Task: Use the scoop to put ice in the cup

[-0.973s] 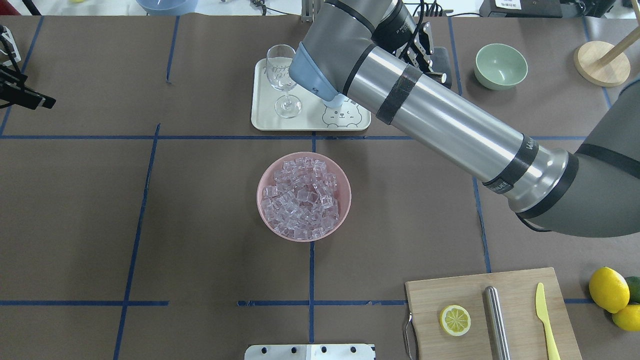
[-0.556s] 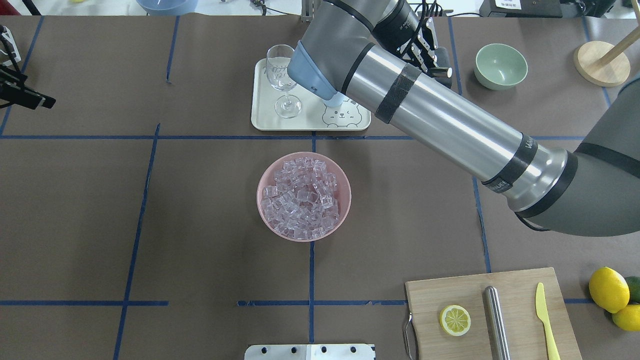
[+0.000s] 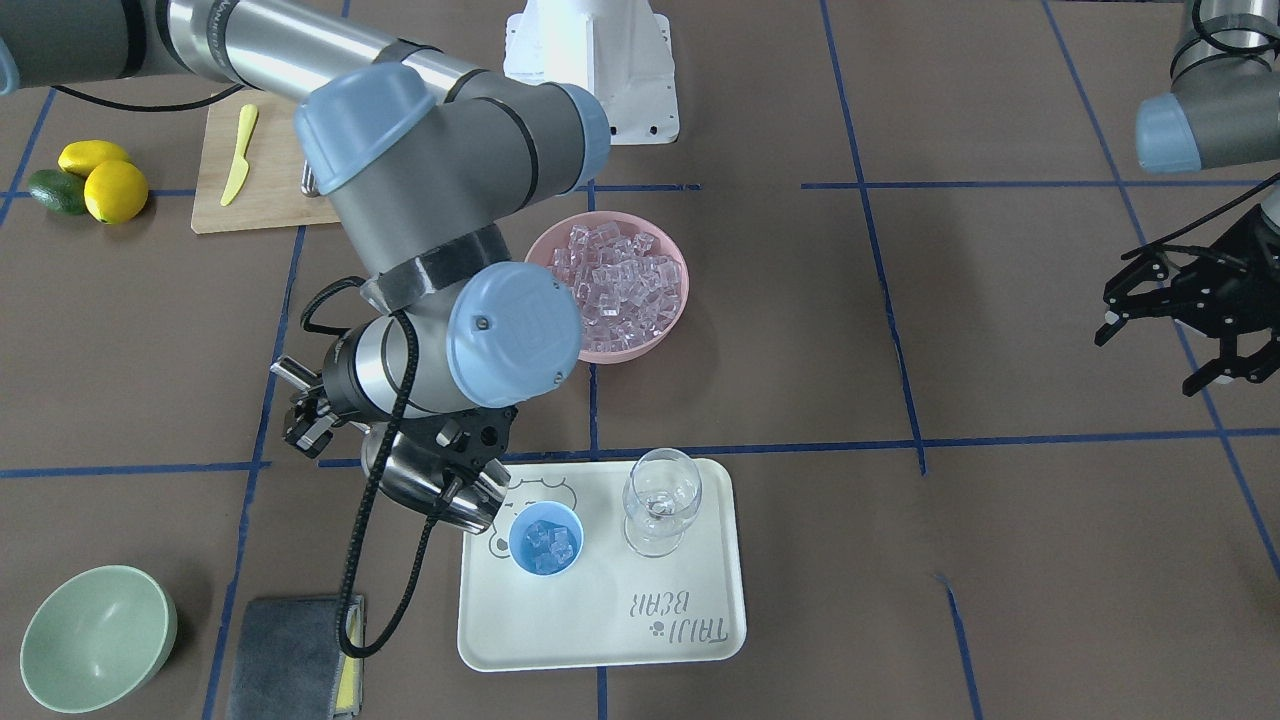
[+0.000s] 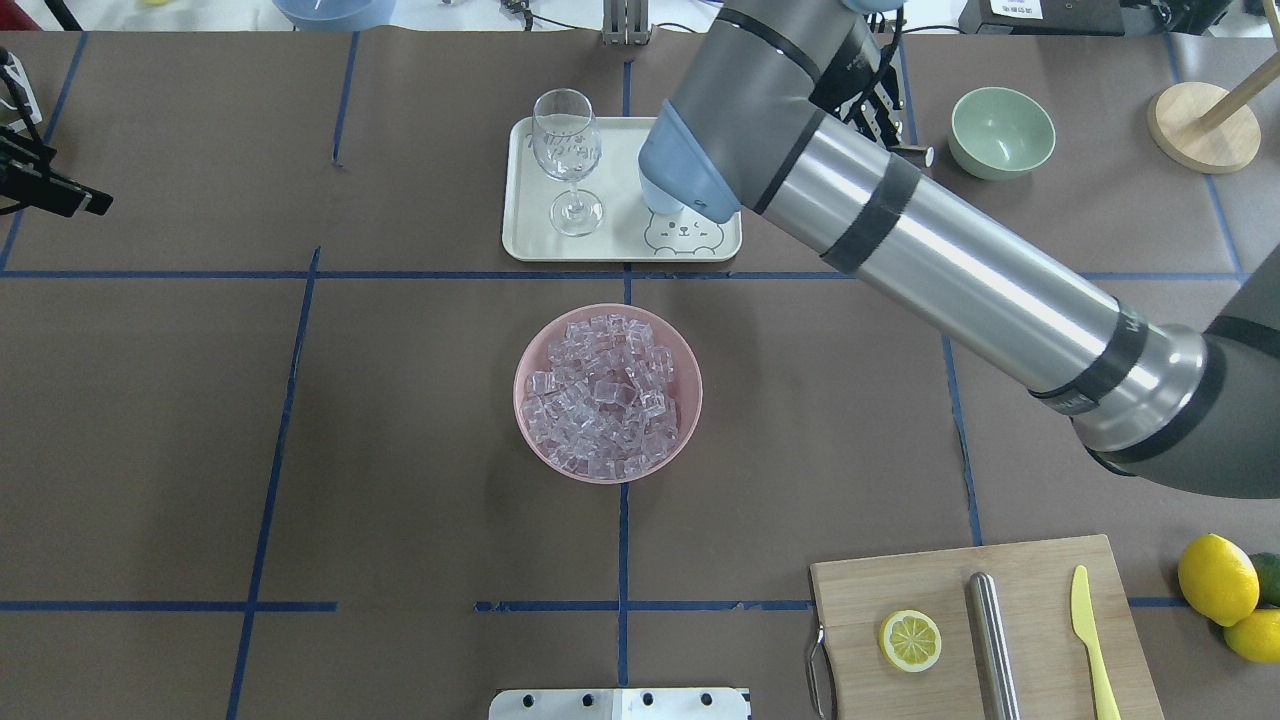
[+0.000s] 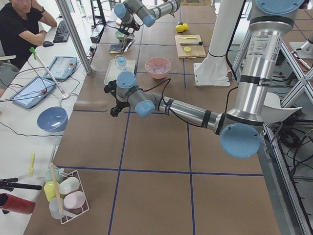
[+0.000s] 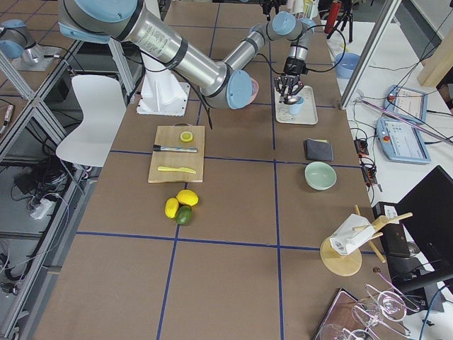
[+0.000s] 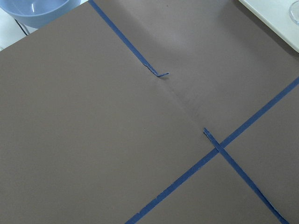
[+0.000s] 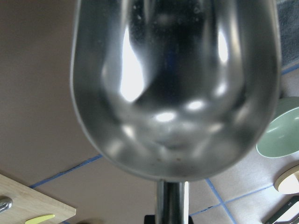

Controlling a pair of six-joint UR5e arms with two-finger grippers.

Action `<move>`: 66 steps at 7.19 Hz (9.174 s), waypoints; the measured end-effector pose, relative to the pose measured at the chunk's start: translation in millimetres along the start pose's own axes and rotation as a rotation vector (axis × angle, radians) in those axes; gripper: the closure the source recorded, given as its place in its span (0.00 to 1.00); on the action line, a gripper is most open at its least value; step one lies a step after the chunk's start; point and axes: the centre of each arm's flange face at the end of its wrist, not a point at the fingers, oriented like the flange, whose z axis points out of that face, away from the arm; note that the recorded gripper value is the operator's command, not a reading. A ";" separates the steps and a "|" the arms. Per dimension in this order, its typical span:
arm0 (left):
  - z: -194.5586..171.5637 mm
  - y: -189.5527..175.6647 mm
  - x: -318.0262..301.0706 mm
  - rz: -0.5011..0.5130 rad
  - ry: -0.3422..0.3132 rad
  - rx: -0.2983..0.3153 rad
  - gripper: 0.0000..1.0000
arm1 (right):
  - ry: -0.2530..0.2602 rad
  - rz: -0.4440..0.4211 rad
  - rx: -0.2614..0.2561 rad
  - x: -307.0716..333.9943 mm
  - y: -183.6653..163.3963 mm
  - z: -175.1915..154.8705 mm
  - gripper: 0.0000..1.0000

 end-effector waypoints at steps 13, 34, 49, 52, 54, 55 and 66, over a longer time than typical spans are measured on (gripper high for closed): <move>-20.1 -26.5 20.0 0.040 -0.005 0.056 0.00 | -0.371 0.529 0.289 48.1 314.4 246.9 1.00; -16.7 -51.4 24.1 0.058 -0.001 0.070 0.00 | -0.536 0.928 0.348 -98.4 231.9 364.9 0.00; -76.6 143.5 -134.5 -0.250 -0.134 -0.259 0.00 | -0.377 0.758 0.575 128.2 491.5 380.7 0.00; -78.6 164.2 -149.2 -0.284 -0.137 -0.292 0.00 | -0.416 0.799 0.572 125.9 497.0 389.1 0.00; -74.1 172.5 -156.2 -0.334 -0.129 -0.319 0.00 | -0.484 0.877 0.576 123.7 496.8 389.7 0.00; -73.3 173.3 -158.0 -0.391 -0.129 -0.334 0.00 | -0.506 0.897 0.579 123.1 496.8 389.1 0.00; -73.6 163.3 -152.1 -0.577 -0.091 -0.307 0.00 | -0.533 1.013 0.587 133.8 532.0 405.2 0.00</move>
